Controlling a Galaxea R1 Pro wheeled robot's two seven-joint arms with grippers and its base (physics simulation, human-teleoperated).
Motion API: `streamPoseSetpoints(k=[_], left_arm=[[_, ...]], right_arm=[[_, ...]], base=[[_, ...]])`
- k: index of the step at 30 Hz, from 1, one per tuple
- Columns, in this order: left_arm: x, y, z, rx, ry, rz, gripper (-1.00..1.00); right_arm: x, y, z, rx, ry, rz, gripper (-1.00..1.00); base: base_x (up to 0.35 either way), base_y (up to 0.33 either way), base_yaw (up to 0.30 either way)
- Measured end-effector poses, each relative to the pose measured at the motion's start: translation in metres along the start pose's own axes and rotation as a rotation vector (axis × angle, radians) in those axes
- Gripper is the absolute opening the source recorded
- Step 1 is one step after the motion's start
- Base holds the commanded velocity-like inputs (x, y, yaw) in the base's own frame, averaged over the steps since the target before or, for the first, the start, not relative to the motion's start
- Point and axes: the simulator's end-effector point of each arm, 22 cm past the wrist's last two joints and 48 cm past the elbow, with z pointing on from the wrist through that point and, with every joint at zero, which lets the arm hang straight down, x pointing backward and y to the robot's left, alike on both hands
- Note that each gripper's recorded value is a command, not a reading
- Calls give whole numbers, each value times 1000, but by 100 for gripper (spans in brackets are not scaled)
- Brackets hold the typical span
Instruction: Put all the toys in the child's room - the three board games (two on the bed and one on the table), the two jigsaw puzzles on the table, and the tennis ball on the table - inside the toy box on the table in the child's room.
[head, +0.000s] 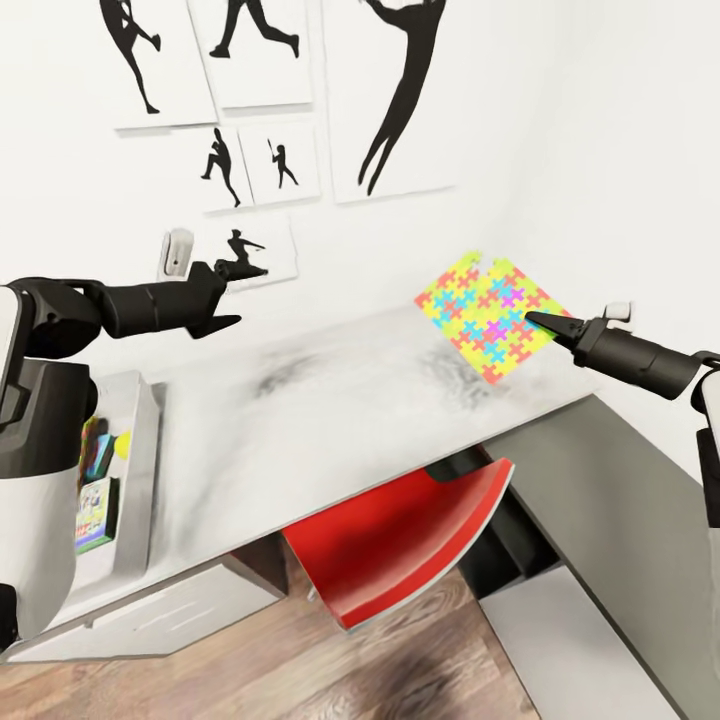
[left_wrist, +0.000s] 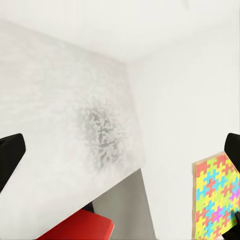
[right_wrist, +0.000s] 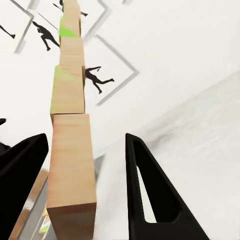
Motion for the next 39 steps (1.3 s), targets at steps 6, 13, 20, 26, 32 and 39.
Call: streamPoseSetpoints(k=[6,13,20,26,32,39], left_arm=[[-11,-11,-9,36,-26,-7,100],[-20,-17,-19,55,-48,-9,100],[-25,-18,-27,52,-61,-2,100],[-29,-19,-33,49,-71,4,100],[-33,-21,-39,48,-81,11,100],[-43,-19,-51,38,-104,17,100]], right_arm=[[0,12,-2,-28,23,-9,-100],[27,50,4,-143,168,8,-100],[50,83,13,-230,282,29,-100],[70,100,20,-263,367,29,-100],[91,109,25,-276,436,28,-100],[110,124,30,-298,512,16,-100]], base=[[0,0,183],[0,0,186],[0,0,184],[0,0,182],[0,0,178],[0,0,165]])
